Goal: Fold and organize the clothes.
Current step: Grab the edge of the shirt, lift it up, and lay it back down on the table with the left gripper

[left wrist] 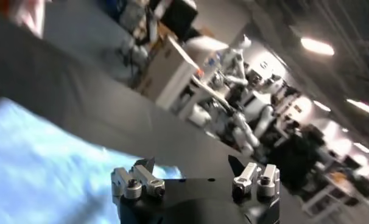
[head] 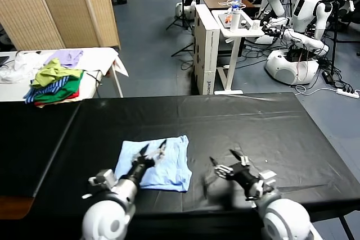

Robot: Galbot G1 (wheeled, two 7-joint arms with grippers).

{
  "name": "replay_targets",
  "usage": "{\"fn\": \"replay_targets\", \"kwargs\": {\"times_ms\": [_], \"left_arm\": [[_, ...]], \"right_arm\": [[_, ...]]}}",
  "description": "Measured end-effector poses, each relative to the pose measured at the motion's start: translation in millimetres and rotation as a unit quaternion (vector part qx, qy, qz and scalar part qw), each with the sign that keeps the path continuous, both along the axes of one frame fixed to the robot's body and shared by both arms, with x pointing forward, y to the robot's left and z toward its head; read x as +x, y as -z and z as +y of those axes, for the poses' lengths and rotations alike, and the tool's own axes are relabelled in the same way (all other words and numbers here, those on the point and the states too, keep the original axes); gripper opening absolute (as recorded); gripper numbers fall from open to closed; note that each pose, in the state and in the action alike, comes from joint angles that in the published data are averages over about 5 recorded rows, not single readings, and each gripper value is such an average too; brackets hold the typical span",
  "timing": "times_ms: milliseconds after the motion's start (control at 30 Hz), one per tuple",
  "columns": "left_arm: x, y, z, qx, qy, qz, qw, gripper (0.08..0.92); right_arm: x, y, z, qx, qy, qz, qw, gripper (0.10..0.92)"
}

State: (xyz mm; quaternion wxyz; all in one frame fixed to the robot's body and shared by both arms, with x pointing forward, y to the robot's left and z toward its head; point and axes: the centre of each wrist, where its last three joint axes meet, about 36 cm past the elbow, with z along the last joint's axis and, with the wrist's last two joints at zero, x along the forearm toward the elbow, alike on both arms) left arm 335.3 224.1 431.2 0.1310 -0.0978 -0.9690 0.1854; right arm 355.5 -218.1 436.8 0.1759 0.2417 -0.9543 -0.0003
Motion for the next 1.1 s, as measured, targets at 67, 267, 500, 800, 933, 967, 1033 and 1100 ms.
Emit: {"fn": "replay_targets", "kwargs": {"times_ms": [67, 267, 500, 800, 933, 967, 1033, 1100], "left_arm": [[-1.3, -0.6, 14.4, 0.037, -0.011, -0.006, 0.999, 0.907], [-7.7, -1.9, 43.4, 0.101, -0.041, -0.012, 0.994, 0.907], [-16.6, 3.9, 57.3, 0.132, -0.063, -0.008, 0.989, 0.907], [-20.4, 15.5, 71.1, 0.141, -0.071, 0.004, 0.987, 0.907], [-19.0, 21.7, 73.3, 0.119, -0.067, 0.007, 0.991, 0.907], [-18.6, 23.0, 73.4, 0.111, -0.066, 0.008, 0.992, 0.907], [-17.8, 26.4, 73.4, 0.094, -0.064, 0.010, 0.993, 0.907], [-17.6, 30.7, 73.1, 0.081, -0.062, 0.012, 0.995, 0.907]], "right_arm": [[7.8, 3.1, 12.9, -0.001, -0.012, -0.003, 1.000, 0.907], [34.3, 15.8, 48.3, -0.027, -0.034, -0.022, 0.999, 0.907], [58.3, 36.4, 69.0, -0.101, -0.007, -0.008, 0.995, 0.907], [61.3, 36.5, 70.5, -0.076, 0.009, -0.013, 0.997, 0.907], [54.1, 22.3, 54.5, -0.037, 0.016, -0.020, 0.999, 0.907], [51.4, 18.5, 49.2, -0.030, 0.019, -0.022, 0.999, 0.907], [45.4, 11.4, 37.3, -0.019, 0.025, -0.025, 0.999, 0.907], [38.7, 4.7, 24.4, -0.011, 0.033, -0.028, 0.999, 0.907]]}}
